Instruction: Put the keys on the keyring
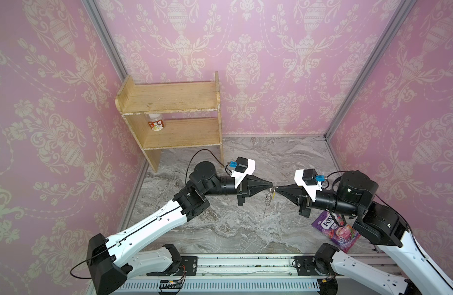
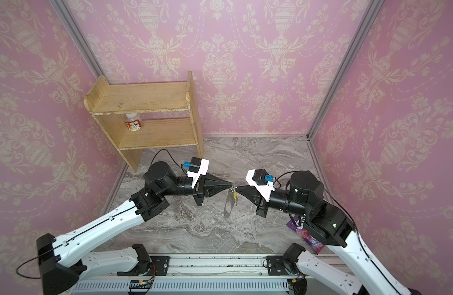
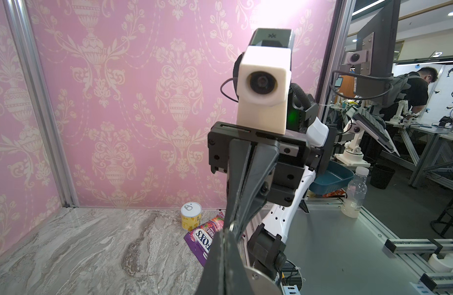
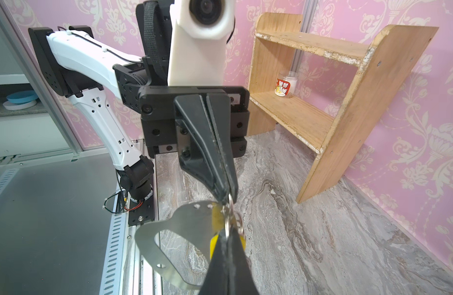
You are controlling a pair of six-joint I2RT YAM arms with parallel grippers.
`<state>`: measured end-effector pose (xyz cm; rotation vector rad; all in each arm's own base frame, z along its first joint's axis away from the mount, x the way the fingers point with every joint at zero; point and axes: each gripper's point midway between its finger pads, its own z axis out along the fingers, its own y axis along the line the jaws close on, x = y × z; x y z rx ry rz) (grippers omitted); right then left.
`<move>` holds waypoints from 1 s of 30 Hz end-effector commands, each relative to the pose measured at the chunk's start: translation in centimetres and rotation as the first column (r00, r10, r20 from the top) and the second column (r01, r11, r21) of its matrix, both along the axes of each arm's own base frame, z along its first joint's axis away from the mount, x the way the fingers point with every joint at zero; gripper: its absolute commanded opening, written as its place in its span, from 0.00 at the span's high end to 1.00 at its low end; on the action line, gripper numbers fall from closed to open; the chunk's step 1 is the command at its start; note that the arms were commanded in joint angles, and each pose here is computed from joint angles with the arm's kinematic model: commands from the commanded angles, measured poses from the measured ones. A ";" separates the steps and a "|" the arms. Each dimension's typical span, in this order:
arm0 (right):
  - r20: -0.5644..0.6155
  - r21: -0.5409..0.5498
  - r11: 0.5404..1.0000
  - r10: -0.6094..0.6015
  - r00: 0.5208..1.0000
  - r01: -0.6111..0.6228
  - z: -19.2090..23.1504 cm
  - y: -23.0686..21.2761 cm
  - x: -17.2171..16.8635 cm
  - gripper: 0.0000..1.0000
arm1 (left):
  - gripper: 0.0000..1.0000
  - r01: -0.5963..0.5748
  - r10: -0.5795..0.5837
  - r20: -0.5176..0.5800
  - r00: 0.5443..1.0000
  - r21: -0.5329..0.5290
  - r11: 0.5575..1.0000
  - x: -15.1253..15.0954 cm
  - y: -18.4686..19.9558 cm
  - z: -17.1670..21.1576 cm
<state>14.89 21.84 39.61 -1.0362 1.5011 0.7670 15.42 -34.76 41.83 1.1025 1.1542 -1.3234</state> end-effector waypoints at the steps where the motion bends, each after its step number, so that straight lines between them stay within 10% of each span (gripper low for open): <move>1: -0.130 -0.041 0.999 -0.014 0.991 0.009 -3.1 -0.3 -0.4 1.00 | 1.00 -0.072 0.106 0.141 0.984 -0.227 0.971 -0.1 3.2 7.0; 24: -0.149 -0.024 0.999 0.039 0.988 -0.043 -3.9 2.1 -0.9 1.00 | 1.00 -0.010 0.056 0.133 0.990 -0.321 0.947 0.1 2.5 7.8; 30: -0.112 -0.047 0.999 0.002 0.994 -0.008 -3.0 0.5 -1.4 0.62 | 1.00 -0.020 0.062 0.135 0.989 -0.297 0.955 0.0 2.6 7.0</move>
